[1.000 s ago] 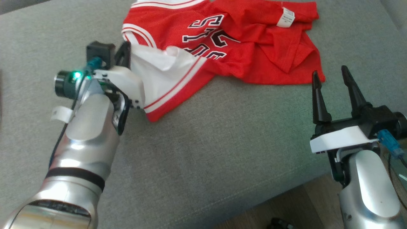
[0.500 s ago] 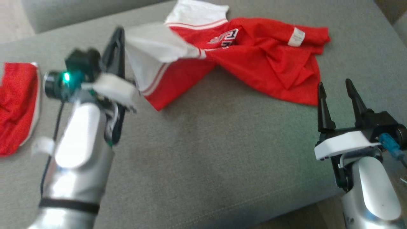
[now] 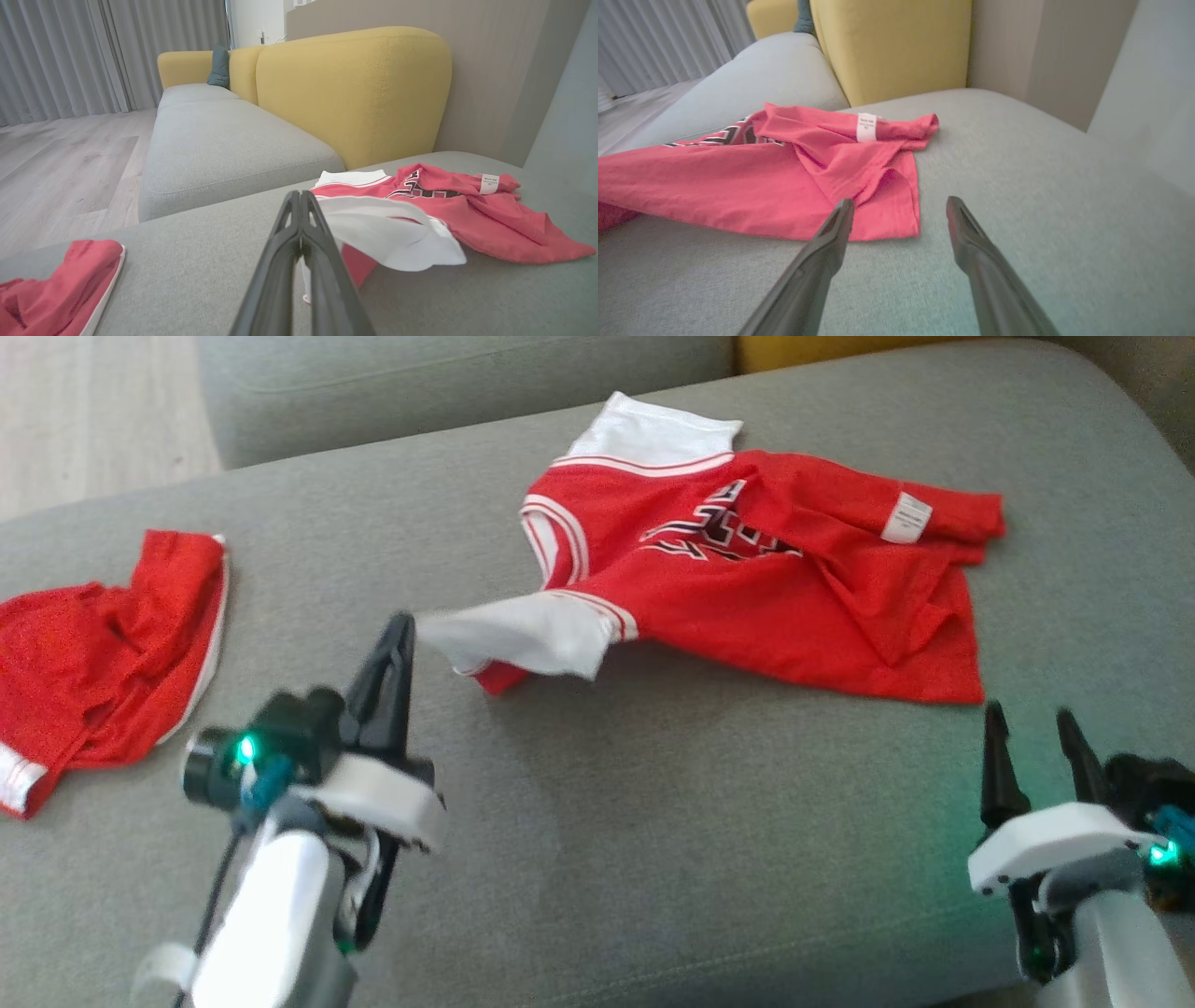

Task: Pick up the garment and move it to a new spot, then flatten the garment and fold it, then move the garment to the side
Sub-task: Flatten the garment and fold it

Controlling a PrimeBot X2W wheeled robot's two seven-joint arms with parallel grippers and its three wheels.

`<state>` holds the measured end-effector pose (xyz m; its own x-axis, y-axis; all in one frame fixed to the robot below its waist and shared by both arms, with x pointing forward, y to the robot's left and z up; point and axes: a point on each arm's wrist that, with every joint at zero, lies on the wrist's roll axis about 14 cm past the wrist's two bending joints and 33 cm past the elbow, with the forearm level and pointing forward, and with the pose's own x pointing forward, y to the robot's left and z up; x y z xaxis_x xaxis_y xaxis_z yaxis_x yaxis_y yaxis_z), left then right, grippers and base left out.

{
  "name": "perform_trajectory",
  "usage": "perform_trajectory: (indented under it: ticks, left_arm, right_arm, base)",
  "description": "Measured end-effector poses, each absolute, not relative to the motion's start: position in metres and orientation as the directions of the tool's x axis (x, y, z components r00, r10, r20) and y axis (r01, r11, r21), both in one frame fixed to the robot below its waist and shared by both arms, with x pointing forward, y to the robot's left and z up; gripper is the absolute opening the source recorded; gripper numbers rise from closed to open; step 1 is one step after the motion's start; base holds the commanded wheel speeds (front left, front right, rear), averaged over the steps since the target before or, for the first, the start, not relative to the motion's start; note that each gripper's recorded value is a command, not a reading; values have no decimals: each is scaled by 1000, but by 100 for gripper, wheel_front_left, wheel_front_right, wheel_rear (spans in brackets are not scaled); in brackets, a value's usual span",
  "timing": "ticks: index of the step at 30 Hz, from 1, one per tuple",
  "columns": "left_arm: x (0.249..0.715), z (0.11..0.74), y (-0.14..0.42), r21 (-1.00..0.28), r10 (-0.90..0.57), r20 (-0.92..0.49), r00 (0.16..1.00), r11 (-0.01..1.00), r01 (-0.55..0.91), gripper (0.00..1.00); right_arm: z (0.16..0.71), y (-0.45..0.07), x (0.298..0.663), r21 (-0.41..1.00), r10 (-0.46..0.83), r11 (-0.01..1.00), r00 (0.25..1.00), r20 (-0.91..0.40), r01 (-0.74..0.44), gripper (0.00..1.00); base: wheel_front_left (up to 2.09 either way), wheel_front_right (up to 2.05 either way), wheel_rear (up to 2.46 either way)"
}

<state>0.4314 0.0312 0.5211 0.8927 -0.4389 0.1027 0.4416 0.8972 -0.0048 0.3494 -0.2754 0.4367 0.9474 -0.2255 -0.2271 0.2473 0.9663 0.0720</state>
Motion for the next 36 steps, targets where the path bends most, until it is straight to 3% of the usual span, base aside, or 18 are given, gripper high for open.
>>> perform_trajectory:
  ticks: [6,16,36]
  left_arm:
    - [418,509,35,-12,-437,75,896,898,439,0]
    - [422,498,40,-36,-419,53,906,906,421,0]
    - [437,486,42,-54,-410,32,911,910,411,0]
  right_arm:
    - [403,-275,345,151,-232,943,909,-346,298,100]
    - [384,-276,378,289,-245,876,872,-424,387,100]
    - [360,-267,403,299,-255,851,839,-481,431,100]
  base:
    - [0,0,0]
    - [0,0,0]
    - [0,0,0]
